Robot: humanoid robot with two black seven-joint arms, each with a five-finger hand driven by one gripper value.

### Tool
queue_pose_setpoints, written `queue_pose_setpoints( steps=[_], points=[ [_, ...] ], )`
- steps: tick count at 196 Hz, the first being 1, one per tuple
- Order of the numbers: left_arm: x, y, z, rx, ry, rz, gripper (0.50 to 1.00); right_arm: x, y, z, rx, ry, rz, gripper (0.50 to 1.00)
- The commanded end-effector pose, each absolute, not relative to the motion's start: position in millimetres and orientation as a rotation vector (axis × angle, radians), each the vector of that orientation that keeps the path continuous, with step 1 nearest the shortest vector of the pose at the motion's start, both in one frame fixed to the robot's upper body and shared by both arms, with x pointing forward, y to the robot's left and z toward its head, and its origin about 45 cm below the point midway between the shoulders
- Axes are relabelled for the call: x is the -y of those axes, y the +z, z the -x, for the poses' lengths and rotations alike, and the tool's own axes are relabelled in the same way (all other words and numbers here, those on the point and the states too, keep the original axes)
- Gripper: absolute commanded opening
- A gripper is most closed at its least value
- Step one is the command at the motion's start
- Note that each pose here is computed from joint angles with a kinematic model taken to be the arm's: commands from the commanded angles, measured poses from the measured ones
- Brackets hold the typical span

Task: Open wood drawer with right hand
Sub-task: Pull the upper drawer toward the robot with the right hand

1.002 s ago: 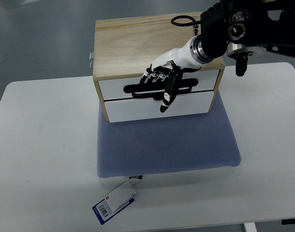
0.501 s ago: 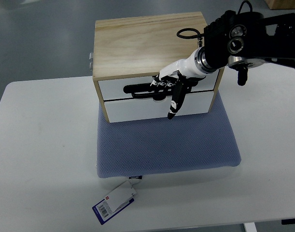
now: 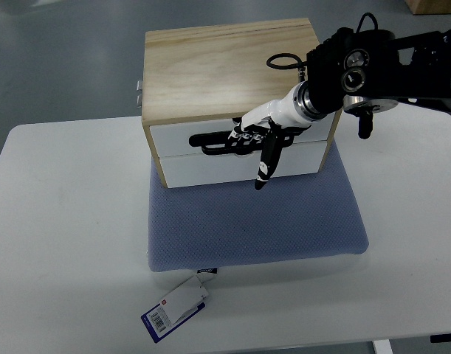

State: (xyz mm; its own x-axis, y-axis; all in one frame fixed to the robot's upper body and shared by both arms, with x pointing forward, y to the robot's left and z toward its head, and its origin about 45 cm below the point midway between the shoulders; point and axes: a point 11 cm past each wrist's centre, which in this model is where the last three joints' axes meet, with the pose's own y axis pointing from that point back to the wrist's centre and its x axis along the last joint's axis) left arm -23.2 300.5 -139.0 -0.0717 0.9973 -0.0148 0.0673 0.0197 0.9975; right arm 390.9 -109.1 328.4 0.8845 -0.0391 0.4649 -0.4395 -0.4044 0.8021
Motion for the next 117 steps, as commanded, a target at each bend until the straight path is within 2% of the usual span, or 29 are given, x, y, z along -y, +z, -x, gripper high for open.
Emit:
queue_pose_setpoints(
  steps=[1,117],
  points=[
    [-300.5,-139.0,23.2,-1.32,1.216,-1.212,1.0,108.6,327.2,-390.6,0.344,0.453,-1.951,0.942],
    [-300.4,-139.0,23.1,-1.322,1.218,-1.21,1.0,103.4,338.3,-371.7,0.188,0.416,-1.984,0.944]
  ],
)
